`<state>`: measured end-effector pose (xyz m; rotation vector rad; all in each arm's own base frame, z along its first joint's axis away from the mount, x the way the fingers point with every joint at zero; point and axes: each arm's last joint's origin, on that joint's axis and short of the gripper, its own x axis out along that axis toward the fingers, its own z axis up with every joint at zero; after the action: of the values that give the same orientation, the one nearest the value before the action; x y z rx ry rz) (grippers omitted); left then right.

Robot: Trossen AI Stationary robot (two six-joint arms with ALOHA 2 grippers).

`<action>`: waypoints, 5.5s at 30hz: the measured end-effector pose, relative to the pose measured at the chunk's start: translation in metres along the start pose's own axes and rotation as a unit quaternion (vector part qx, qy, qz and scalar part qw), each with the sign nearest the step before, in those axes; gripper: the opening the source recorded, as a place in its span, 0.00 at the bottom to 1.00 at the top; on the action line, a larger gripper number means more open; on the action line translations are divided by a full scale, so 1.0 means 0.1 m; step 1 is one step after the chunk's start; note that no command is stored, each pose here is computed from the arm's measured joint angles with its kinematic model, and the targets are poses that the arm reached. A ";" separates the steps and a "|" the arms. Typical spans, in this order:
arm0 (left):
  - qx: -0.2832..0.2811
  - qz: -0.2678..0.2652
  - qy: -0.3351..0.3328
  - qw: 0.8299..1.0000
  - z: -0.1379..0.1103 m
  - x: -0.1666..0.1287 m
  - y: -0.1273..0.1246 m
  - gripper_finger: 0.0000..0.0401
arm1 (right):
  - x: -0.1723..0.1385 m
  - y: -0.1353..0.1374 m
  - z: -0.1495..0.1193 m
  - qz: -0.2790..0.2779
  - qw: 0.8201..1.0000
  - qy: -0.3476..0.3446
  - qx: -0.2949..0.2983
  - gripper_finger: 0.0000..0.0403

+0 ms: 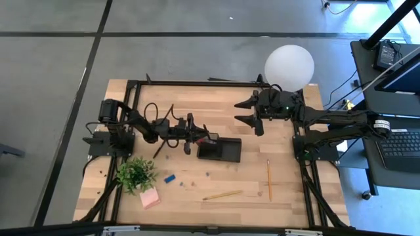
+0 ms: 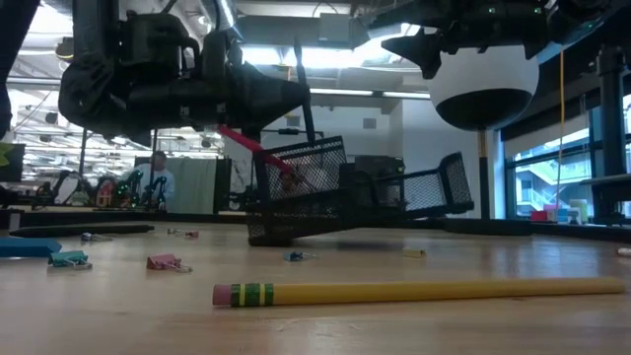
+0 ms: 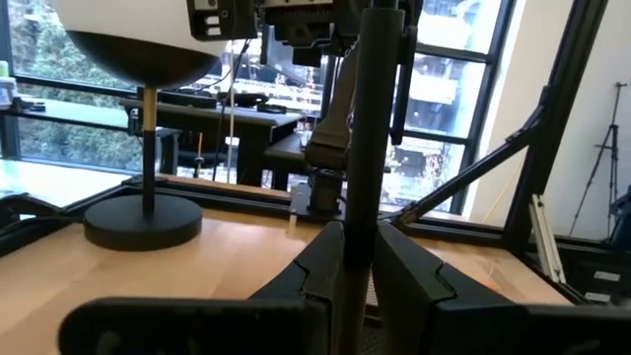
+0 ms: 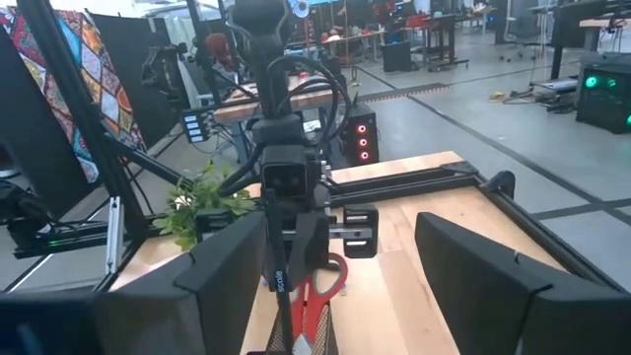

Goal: Pick and place office supplies into organizer
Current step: Put the black pen into the black desk organizer

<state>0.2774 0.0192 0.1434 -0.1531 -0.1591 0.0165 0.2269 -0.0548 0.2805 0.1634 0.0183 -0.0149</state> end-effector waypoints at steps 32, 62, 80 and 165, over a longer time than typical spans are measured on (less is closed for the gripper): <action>-0.004 0.017 -0.005 1.000 0.01 0.00 0.03 0.11 | 0.85 0.21 -0.11 -0.002 0.998 0.064 -0.002 0.59; -0.003 0.017 -0.006 1.000 0.01 0.00 0.03 0.11 | 1.36 0.25 -0.20 0.034 0.991 0.127 -0.001 0.40; -0.004 0.014 -0.005 1.000 0.01 0.00 0.02 0.11 | 1.36 0.25 -0.21 0.032 0.991 0.129 -0.001 0.14; 0.018 0.060 0.060 0.996 0.50 -0.85 -0.08 0.32 | 1.42 0.20 -0.34 -0.001 0.989 0.145 -0.014 0.15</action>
<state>0.1853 0.0164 0.1803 -0.1275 -0.0304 0.1301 0.3689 -0.0314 0.2474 0.1363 0.3093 0.0074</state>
